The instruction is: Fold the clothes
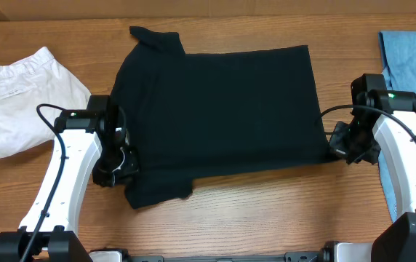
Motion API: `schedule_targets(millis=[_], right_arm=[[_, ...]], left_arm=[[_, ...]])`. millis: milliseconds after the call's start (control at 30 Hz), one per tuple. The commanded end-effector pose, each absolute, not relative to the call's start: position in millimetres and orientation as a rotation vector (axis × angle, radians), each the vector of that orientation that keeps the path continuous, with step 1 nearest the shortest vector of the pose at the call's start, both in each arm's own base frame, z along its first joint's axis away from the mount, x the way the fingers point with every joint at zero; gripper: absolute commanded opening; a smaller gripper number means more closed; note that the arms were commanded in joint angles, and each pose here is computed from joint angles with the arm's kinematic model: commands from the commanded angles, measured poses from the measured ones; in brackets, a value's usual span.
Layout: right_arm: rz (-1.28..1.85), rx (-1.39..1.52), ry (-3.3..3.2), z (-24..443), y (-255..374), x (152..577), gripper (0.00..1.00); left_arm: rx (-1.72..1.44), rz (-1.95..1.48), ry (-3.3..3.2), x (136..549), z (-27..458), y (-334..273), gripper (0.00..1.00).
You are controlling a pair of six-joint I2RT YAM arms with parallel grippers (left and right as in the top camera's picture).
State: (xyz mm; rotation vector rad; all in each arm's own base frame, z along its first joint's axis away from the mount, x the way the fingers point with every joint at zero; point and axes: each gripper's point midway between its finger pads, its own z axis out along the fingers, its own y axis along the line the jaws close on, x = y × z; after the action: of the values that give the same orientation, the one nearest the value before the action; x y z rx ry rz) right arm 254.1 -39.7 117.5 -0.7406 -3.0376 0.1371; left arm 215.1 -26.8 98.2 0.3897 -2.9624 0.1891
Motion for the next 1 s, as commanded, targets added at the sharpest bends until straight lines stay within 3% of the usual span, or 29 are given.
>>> schedule_targets(millis=[0, 300, 967], right_arm=[[0.134, -0.730, -3.108, 118.8, -44.5, 268.0, 0.04], [0.000, -0.739, -3.311, 121.4, -39.8, 323.2, 0.04], [-0.044, -0.737, -3.351, 94.0, -39.7, 359.9, 0.04]], left_arm=[[0.460, 0.166, -3.034, 231.1, 97.4, -19.7, 0.04], [0.507, 0.268, -3.269, 292.7, 102.2, -22.1, 0.04], [0.514, 0.330, -3.435, 349.3, 97.0, -22.6, 0.05]])
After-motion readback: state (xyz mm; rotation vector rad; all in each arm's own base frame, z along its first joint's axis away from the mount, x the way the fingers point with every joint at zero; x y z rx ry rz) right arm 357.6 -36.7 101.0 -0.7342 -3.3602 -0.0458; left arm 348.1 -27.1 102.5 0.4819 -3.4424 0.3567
